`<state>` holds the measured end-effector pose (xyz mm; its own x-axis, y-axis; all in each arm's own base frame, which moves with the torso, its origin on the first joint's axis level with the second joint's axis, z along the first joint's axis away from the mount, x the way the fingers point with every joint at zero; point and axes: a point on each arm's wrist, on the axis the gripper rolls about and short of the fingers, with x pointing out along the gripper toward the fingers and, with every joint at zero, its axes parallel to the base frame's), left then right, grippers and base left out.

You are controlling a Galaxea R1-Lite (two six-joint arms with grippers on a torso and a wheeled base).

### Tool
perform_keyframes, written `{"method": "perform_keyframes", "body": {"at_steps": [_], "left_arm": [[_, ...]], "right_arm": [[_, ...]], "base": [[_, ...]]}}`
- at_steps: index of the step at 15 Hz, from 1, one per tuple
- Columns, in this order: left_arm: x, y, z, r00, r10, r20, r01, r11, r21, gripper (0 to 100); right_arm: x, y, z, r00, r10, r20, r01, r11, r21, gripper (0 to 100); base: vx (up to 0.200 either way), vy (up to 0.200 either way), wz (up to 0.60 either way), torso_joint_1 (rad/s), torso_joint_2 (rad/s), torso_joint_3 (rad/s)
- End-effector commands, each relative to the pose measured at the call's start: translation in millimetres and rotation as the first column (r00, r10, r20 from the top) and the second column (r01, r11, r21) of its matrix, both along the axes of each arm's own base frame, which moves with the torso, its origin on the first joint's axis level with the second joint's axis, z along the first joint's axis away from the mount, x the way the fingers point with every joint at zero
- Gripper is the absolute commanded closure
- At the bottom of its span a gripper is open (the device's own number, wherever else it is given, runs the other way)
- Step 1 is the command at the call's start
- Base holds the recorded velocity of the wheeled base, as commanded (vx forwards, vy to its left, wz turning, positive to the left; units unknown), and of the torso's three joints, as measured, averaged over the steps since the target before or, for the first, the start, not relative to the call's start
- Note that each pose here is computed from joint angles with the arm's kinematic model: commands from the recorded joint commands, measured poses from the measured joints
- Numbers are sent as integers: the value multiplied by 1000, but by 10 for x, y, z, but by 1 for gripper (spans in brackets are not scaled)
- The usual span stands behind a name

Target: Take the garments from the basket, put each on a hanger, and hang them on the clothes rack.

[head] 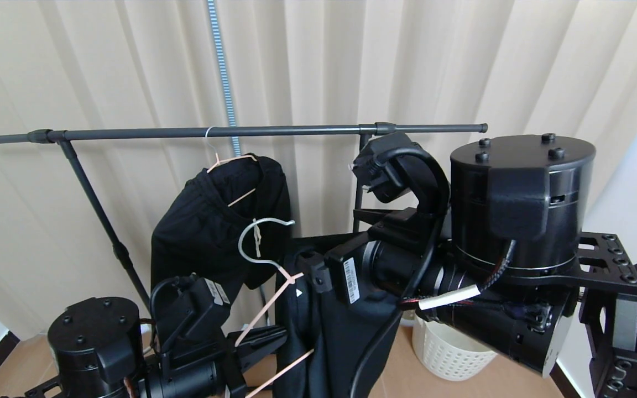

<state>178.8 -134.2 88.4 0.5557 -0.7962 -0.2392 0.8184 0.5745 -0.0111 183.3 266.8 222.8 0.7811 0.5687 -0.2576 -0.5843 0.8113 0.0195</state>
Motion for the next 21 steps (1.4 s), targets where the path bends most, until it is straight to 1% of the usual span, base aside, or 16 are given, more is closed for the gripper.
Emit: {"method": "perform_keyframes", "body": {"at_steps": [1,6,8,12,13,15,19,20,21], "left_arm": [[-9,-6,10,1000,-5,5,5,1000,-4,100],[11,5,28,1000,7,15,-7,1000,-16,100],[39,40,49,999,28,31,-27,999,-29,100],[114,91,48,997,64,33,-63,997,-36,100],[130,109,44,997,75,33,-74,997,-36,100],[148,123,61,995,84,48,-82,996,-46,100],[158,149,74,994,94,59,-91,994,-53,100],[149,157,64,994,92,54,-89,995,-49,100],[137,167,61,995,89,51,-86,995,-48,100]], "right_arm": [[50,-8,-4,1000,-15,0,15,1000,0,0],[64,11,-52,1000,-21,-7,21,1000,-14,0],[51,-9,-35,1000,-21,-4,21,1000,-15,0],[3,-54,6,1000,-16,1,16,1000,-12,0],[-15,-55,-19,1000,-11,-3,11,1000,-21,0],[-51,-65,-2,1000,2,8,-2,1000,-29,0],[-121,-168,-30,999,31,31,-28,996,-87,0],[-144,-203,-45,998,42,45,-37,992,-117,0],[-142,-271,-82,995,77,58,-66,984,-167,0]], "base": [[0,0,0,0,0,0],[0,0,0,0,0,0],[0,0,0,0,0,0],[0,0,0,0,0,0],[0,0,0,0,0,0],[0,0,0,0,0,0],[0,0,0,0,0,0],[0,0,0,0,0,0],[0,0,0,0,0,0]]}}
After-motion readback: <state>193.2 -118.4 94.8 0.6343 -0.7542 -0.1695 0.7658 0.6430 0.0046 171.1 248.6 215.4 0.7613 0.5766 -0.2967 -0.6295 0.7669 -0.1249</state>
